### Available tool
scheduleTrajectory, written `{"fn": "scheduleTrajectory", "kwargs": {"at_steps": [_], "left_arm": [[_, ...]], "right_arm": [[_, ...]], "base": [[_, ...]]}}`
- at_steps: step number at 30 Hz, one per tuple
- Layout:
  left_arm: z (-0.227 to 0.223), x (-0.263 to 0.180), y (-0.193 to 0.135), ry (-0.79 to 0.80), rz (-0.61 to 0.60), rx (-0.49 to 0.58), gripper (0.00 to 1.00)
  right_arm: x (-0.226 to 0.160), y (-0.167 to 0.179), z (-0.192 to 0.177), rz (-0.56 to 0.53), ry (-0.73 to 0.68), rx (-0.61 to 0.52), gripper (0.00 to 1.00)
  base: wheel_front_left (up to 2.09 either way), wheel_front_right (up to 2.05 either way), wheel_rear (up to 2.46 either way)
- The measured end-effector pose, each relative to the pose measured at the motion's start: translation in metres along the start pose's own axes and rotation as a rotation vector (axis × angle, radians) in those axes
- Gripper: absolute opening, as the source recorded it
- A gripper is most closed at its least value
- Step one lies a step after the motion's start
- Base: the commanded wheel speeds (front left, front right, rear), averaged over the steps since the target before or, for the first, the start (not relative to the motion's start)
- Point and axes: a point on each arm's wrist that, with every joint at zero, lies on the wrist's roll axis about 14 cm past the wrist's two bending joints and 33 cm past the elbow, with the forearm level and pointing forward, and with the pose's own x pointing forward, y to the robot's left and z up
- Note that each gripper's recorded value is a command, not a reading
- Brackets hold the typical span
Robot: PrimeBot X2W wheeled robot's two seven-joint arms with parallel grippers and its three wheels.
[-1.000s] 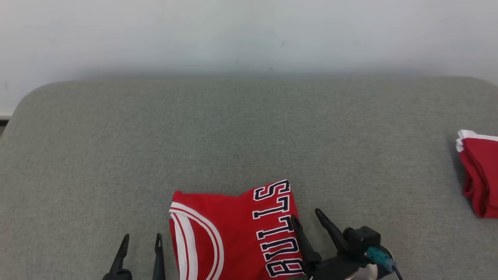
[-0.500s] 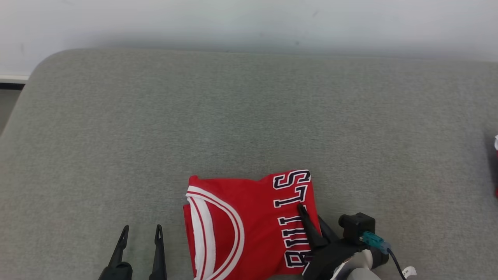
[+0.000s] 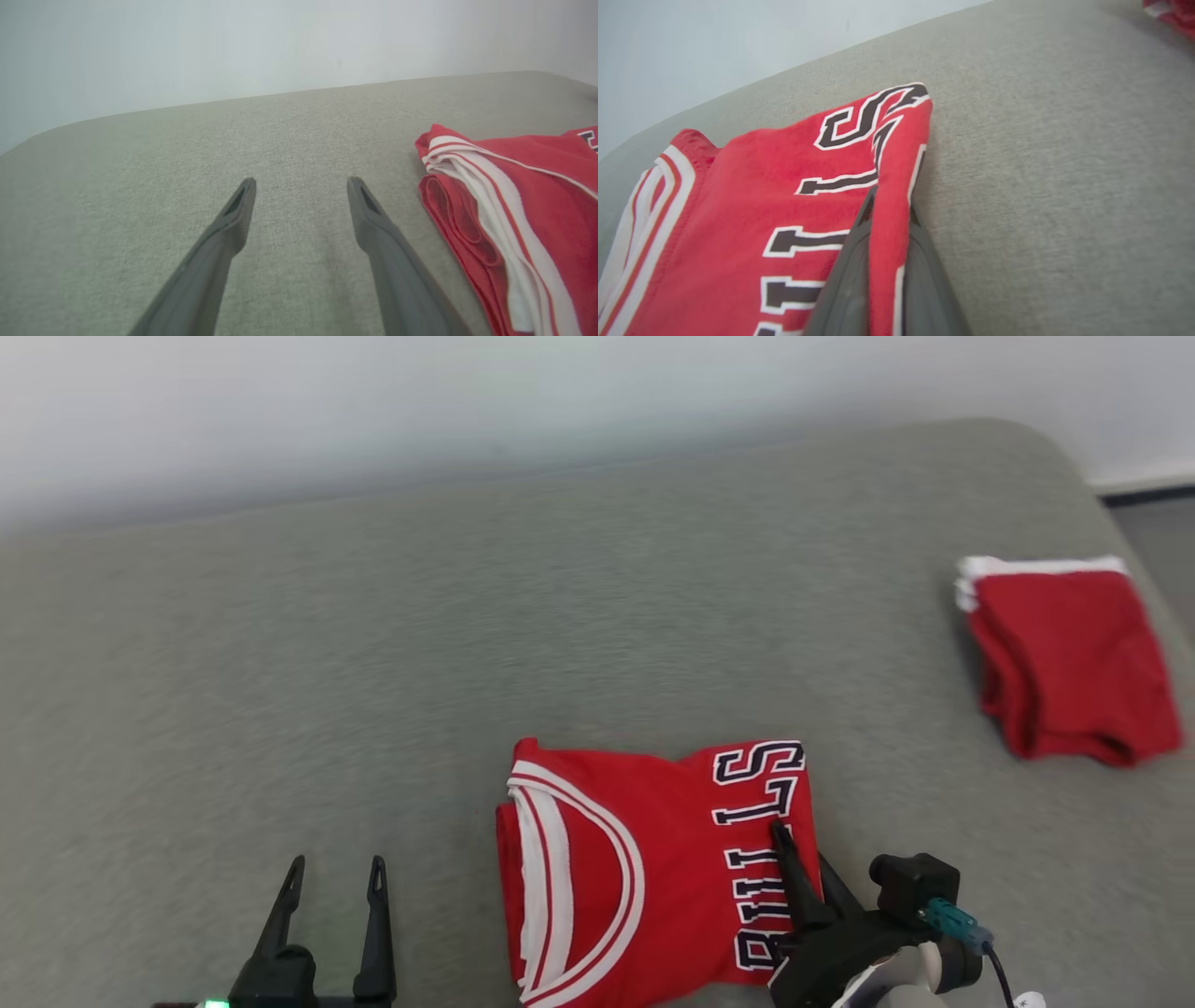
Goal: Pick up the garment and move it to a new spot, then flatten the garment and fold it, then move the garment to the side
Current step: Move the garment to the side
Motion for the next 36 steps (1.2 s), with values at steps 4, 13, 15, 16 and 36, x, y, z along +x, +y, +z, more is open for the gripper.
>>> {"fn": "scheduleTrajectory", "kwargs": {"at_steps": [4,13,15,16,36], "left_arm": [[0.005,0.023,-0.039,-0.020,-0.128,0.006,1.00],[0.015,0.054,-0.149,-0.059,-0.464,0.007,1.00],[0.013,0.056,-0.165,-0.054,-0.513,0.003,1.00],[0.012,0.057,-0.171,-0.051,-0.530,0.002,1.00],[-0.010,0.066,-0.151,-0.013,-0.478,-0.009,1.00]], "right_arm": [[-0.024,-0.036,0.009,-0.113,-0.039,0.027,0.00],[-0.097,-0.115,0.017,-0.403,-0.119,0.099,0.00],[-0.108,-0.124,0.018,-0.442,-0.132,0.105,0.00],[-0.112,-0.127,0.019,-0.457,-0.137,0.105,0.00],[-0.011,-0.119,0.162,-0.277,-0.286,-0.330,0.00]], "base": [[0.00,0.00,0.00],[0.00,0.00,0.00],[0.00,0.00,0.00],[0.00,0.00,0.00],[0.00,0.00,0.00]]}}
